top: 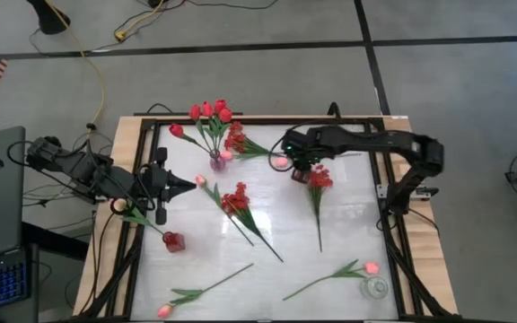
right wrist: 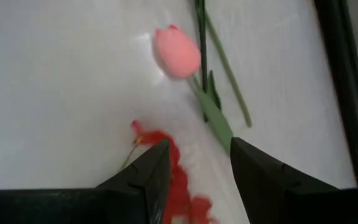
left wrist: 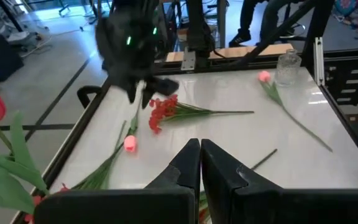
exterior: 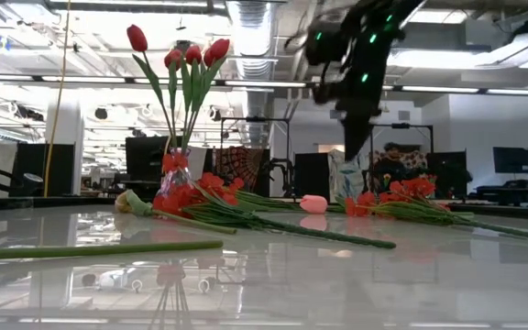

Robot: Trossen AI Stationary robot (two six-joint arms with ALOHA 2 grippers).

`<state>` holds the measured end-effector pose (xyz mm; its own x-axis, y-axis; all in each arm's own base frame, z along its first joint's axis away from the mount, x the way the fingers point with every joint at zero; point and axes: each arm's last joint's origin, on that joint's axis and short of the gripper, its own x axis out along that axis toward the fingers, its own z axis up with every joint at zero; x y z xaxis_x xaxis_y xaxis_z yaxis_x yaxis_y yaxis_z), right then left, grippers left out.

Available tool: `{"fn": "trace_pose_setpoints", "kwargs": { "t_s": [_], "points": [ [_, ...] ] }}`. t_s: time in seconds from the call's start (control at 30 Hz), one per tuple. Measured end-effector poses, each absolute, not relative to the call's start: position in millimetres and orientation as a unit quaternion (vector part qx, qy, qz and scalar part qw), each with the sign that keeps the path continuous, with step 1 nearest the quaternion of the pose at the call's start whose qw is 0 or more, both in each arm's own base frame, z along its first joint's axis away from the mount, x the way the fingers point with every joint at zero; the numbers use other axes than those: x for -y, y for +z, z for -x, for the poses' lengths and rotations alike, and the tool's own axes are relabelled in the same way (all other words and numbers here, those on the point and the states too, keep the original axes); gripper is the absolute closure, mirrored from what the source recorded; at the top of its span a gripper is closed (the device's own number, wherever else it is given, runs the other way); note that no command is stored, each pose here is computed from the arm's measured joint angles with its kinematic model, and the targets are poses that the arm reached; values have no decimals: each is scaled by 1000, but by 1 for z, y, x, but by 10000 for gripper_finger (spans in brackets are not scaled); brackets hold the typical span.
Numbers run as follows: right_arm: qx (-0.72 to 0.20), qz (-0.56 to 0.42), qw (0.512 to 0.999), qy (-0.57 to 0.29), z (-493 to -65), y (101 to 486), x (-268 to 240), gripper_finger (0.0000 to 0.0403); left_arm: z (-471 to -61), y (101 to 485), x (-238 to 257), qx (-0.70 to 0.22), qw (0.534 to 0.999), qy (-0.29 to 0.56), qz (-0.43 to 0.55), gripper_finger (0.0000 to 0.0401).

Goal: Sort flowers into vase by color
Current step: Put the pink tulip into the red vase

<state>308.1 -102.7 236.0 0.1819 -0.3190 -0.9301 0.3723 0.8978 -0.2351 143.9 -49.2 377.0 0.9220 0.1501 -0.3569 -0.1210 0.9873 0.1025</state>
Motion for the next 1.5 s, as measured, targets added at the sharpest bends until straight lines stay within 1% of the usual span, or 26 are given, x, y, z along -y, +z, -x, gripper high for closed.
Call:
{"fn": "trace_pose_setpoints", "kwargs": {
  "t_s": [0.13, 0.23, 0.37, 0.47, 0.53, 0.67, 0.9, 1.1, 1.2, 1.5],
  "points": [
    [-625, -11, 750, -216, -321, 213, 112, 211, -143, 376, 49, -189, 979, 65, -36, 399],
    [-639, -3, 739, -215, -327, 203, 117, 211, -142, 375, 49, -198, 977, 68, -40, 399],
    [-668, -12, 711, -220, -323, 191, 128, 211, -142, 374, 48, -200, 976, 74, -42, 399],
    [-680, -6, 688, -254, -316, 188, 142, 211, -142, 374, 48, -200, 975, 79, -50, 399],
    [-681, -11, 683, -264, -312, 188, 149, 211, -142, 374, 48, -199, 975, 81, -58, 399],
    [-690, -33, 675, -259, -306, 186, 157, 211, -142, 374, 47, -197, 973, 97, -67, 399],
    [-714, -49, 654, -246, -293, 179, 166, 211, -142, 374, 47, -197, 973, 98, -68, 399],
    [-712, -36, 668, -211, -295, 177, 166, 211, -142, 374, 46, -197, 973, 98, -73, 399],
    [-718, -27, 667, -200, -293, 174, 166, 211, -142, 374, 46, -198, 973, 98, -70, 399],
    [-704, -9, 683, -195, -298, 171, 171, 211, -142, 374, 46, -199, 973, 98, -67, 399]
  ]
}}
